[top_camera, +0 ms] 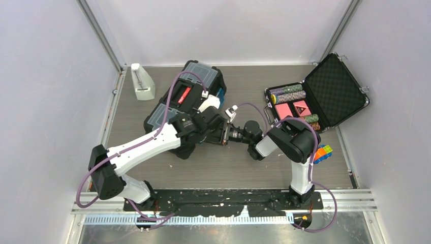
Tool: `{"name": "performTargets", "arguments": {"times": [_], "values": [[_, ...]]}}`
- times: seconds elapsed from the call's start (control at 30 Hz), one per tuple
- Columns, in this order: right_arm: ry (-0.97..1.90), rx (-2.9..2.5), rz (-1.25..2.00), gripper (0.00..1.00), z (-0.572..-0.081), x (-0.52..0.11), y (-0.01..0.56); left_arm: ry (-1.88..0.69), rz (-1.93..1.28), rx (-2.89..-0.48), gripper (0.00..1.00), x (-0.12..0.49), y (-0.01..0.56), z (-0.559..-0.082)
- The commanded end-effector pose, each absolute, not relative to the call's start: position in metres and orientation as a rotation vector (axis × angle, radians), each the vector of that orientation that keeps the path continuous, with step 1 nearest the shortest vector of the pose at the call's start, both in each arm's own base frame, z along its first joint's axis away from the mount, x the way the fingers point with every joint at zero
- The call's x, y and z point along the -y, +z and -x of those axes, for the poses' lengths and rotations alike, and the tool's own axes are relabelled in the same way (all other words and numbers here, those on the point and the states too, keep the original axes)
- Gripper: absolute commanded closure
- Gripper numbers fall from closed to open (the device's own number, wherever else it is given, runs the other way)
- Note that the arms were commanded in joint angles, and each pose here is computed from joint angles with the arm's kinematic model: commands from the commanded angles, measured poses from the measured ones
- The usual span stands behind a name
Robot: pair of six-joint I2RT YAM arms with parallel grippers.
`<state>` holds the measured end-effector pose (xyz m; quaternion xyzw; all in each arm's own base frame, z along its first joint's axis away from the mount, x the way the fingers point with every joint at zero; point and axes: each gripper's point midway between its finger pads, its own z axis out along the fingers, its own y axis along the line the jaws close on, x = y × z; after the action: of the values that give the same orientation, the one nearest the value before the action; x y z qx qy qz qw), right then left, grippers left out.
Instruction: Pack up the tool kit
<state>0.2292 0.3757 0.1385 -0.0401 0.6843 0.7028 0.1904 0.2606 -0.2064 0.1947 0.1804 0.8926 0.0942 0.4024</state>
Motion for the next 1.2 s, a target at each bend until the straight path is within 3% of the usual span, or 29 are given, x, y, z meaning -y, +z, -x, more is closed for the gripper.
{"name": "performTargets", "arguments": {"times": [0.0,0.37,0.93,1.17], "values": [[2.057,-1.638,0.269,0.59,-0.214,-0.375,0.198,0.371,-0.481,-2.32,0.88,0.185,0.176,-0.259],[2.044,-1.669,0.25,0.61,-0.225,-0.383,0.182,0.374,-0.481,-2.323,0.88,0.188,0.174,-0.26],[1.973,-1.823,0.131,0.63,-0.229,-0.379,0.129,0.215,-0.459,-2.287,0.77,0.205,0.198,-0.254],[1.951,-1.85,0.09,0.61,-0.234,-0.376,0.12,0.024,-0.411,-2.223,0.58,0.21,0.238,-0.246]]}}
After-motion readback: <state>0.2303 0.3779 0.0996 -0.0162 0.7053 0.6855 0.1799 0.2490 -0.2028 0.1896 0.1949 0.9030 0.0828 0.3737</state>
